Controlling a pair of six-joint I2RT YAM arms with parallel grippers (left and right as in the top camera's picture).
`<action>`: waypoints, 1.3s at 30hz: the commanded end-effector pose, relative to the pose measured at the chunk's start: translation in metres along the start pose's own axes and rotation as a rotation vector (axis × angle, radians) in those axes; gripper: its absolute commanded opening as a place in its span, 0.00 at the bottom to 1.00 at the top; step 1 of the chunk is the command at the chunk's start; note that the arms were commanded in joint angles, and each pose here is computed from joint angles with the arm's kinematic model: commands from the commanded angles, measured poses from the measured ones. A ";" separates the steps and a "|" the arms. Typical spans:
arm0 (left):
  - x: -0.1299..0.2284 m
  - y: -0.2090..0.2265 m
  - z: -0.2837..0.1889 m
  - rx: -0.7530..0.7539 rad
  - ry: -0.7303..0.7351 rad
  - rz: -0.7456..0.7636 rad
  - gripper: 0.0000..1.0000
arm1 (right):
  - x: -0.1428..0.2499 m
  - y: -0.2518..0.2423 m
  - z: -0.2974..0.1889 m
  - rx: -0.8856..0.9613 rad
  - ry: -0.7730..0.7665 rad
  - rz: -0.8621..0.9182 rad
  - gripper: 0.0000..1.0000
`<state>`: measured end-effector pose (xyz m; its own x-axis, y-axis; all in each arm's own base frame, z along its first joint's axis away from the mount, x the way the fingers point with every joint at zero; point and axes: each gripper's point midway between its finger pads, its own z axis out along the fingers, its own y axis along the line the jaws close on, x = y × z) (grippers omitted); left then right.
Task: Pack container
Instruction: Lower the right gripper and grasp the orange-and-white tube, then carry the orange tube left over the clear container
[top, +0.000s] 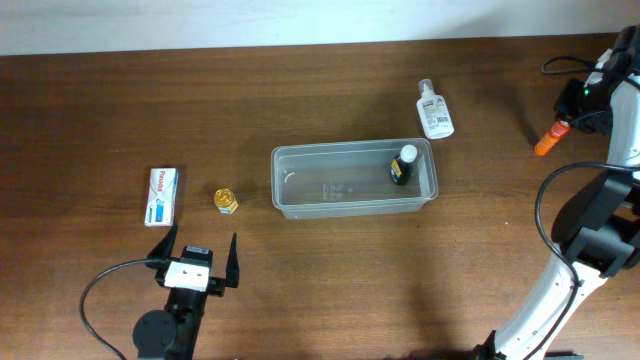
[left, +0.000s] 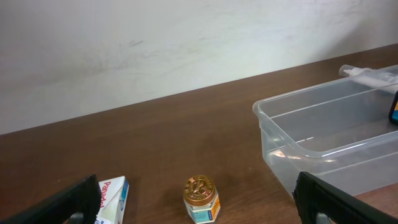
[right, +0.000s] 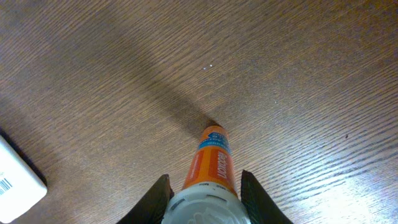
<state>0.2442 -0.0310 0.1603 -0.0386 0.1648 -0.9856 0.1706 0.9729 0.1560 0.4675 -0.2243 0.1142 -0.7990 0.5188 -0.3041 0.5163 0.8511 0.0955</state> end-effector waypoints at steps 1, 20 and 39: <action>0.001 0.001 0.000 -0.002 0.000 0.012 0.99 | 0.005 0.003 0.009 -0.012 0.025 0.000 0.26; 0.001 0.001 0.000 -0.002 0.000 0.012 0.99 | -0.014 0.071 -0.112 -0.365 -0.057 -0.024 0.27; 0.001 0.001 0.000 -0.002 0.000 0.012 0.99 | 0.048 0.124 -0.305 -0.395 -0.339 -0.287 0.28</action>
<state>0.2442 -0.0310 0.1603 -0.0386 0.1648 -0.9856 0.1706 0.9729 0.1560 0.4201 -0.1060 0.3590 -0.7451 0.3770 -0.5501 0.1970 0.9125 0.3585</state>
